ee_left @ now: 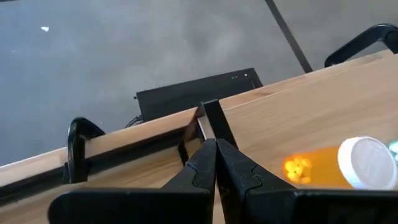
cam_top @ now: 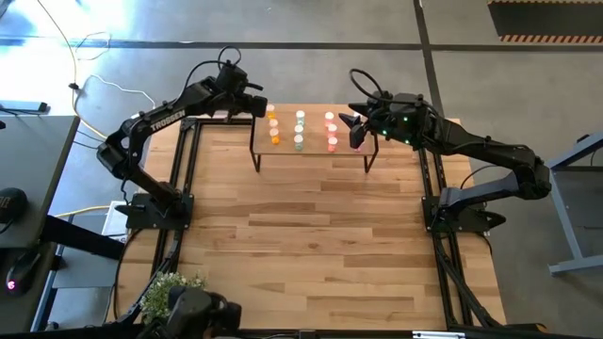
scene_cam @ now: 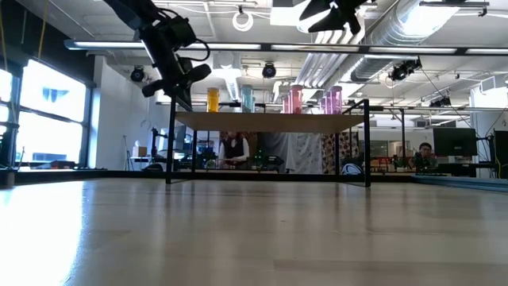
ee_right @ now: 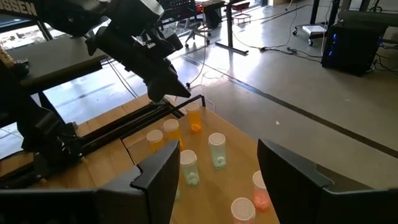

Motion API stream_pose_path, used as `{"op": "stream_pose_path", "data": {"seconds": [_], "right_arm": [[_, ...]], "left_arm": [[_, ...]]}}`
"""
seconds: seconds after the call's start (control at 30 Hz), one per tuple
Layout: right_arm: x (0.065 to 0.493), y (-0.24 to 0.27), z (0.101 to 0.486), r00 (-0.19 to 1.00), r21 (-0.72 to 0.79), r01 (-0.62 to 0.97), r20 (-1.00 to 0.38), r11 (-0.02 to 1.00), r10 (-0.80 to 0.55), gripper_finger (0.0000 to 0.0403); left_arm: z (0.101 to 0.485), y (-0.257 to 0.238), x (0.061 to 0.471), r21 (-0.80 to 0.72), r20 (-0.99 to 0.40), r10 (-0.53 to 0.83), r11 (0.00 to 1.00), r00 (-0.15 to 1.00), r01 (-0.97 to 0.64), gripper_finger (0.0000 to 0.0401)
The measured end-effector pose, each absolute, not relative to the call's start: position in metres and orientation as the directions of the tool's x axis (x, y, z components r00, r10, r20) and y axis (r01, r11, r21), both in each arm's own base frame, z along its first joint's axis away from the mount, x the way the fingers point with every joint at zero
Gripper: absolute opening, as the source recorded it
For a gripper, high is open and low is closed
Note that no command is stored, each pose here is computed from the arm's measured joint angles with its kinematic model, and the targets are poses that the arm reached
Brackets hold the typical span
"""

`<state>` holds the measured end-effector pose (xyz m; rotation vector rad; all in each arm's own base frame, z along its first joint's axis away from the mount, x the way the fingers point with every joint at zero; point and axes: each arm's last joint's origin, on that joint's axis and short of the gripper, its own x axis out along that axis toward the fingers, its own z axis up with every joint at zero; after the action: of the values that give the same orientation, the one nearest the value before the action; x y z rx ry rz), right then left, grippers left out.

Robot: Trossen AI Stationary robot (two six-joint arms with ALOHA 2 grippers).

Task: Pick and place medicine bottles onto shelf by color
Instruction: Adjust the orange pill bottles on the shelf

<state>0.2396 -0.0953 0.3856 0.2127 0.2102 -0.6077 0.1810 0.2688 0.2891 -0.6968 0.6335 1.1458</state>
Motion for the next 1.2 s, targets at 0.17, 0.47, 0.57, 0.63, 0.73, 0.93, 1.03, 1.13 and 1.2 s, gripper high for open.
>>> {"op": "stream_pose_path", "data": {"seconds": [0.17,0.47,0.57,0.63,0.73,0.93,1.03,1.13,1.2], "right_arm": [[0.239,-0.095,0.385,0.798,0.135,0.586,-0.267,0.799,-0.54,0.0206],[0.239,-0.095,0.385,0.798,0.137,0.586,-0.267,0.799,-0.54,0.0206],[0.239,-0.095,0.385,0.798,0.137,0.586,-0.267,0.799,-0.54,0.0206],[0.239,-0.095,0.385,0.798,0.137,0.586,-0.267,0.799,-0.54,0.0206],[0.239,-0.095,0.385,0.797,0.136,0.588,-0.267,0.797,-0.543,0.0206],[0.239,-0.095,0.384,0.796,0.13,0.589,-0.267,0.798,-0.544,0.0206],[0.239,-0.095,0.384,0.795,0.129,0.59,-0.267,0.797,-0.545,0.0206],[0.239,-0.095,0.384,0.794,0.129,0.591,-0.267,0.797,-0.546,0.0206],[0.239,-0.095,0.384,0.794,0.129,0.591,-0.267,0.797,-0.546,0.0206]], "left_arm": [[0.288,0.273,0.186,-0.215,-0.736,0.579,0.291,0.35,-0.932,0.0],[0.289,0.27,0.192,-0.209,-0.728,0.586,0.305,0.356,-0.929,0.0],[0.288,0.267,0.195,-0.216,-0.731,0.573,0.321,0.371,-0.922,0.0],[0.288,0.264,0.2,-0.222,-0.731,0.566,0.332,0.382,-0.917,0.0],[0.285,0.26,0.208,-0.227,-0.738,0.547,0.35,0.395,-0.909,0.0],[0.28,0.258,0.216,-0.195,-0.743,0.562,0.338,0.364,-0.921,0.0],[0.28,0.258,0.216,-0.204,-0.743,0.562,0.328,0.364,-0.923,0.0],[0.28,0.258,0.216,-0.216,-0.744,0.553,0.333,0.375,-0.918,0.0],[0.28,0.257,0.217,-0.23,-0.745,0.543,0.335,0.387,-0.914,0.0]]}}
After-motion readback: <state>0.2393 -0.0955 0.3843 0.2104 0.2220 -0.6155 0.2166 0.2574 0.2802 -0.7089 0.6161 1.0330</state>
